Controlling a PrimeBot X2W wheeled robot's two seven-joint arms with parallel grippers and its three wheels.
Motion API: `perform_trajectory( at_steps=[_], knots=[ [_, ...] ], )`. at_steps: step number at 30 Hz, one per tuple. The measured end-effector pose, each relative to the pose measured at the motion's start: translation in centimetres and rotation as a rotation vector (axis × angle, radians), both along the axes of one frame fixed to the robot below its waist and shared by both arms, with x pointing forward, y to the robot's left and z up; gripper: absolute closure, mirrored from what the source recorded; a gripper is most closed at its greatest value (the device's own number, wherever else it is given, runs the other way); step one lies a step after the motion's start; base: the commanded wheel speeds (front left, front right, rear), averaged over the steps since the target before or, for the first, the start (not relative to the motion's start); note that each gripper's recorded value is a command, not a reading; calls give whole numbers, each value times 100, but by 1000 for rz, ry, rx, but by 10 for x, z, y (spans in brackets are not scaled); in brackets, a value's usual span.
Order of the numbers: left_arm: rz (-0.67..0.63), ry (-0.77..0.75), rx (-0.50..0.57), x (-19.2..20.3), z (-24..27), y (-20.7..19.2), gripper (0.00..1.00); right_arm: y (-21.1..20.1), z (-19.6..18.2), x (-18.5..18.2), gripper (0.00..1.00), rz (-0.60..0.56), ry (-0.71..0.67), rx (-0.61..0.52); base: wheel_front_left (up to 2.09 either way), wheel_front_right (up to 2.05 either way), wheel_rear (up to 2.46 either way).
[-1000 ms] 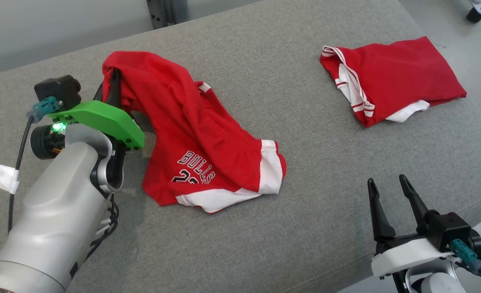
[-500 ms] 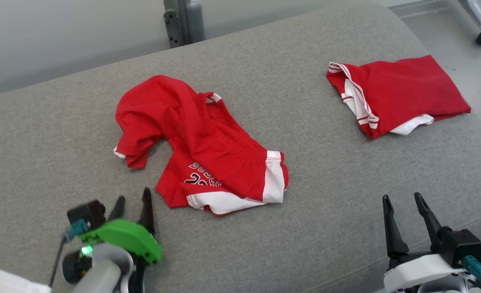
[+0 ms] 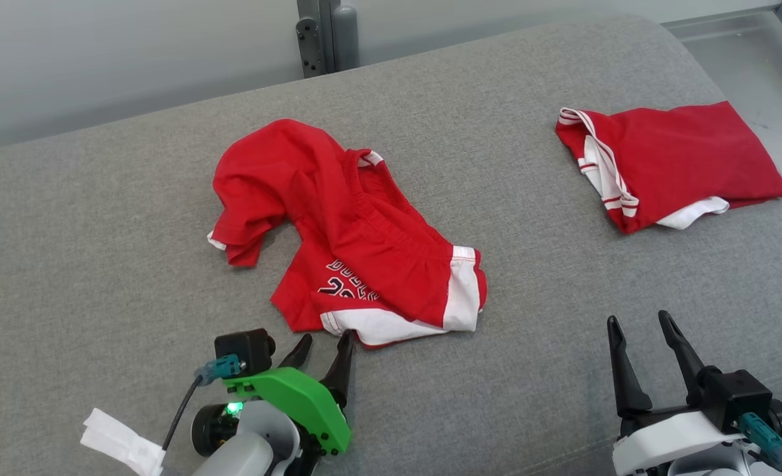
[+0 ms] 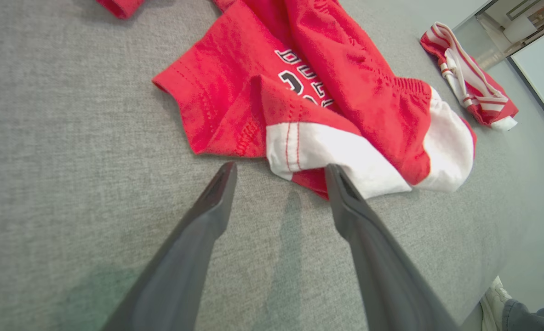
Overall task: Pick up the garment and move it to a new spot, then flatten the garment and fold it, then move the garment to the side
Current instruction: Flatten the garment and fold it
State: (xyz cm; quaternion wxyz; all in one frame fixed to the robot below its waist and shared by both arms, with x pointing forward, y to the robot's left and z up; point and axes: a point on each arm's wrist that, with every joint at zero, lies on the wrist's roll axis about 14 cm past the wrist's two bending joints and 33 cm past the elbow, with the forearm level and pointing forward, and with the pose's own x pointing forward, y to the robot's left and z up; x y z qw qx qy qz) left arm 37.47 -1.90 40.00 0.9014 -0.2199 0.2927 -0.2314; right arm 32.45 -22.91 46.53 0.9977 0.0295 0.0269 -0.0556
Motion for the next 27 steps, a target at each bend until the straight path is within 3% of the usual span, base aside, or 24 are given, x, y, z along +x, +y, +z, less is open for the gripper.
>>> perform_trajectory(
  at_steps=[6,8,9,17,27],
  knots=[
    [-40,4,26,13,-10,-14,0,-7,-3,-3,0,-26,12,5,0,0,0],
    [-57,10,27,13,-14,-18,76,-10,-4,-4,0,-36,17,6,0,0,0],
    [-67,11,29,13,-16,-18,100,-10,-5,-4,0,-39,19,7,0,0,0],
    [-71,-29,3,5,-7,-11,100,-10,-7,-5,0,-36,23,11,0,0,0],
    [11,-17,95,-36,6,64,100,9,-7,2,0,36,17,6,0,0,0]
  ],
)
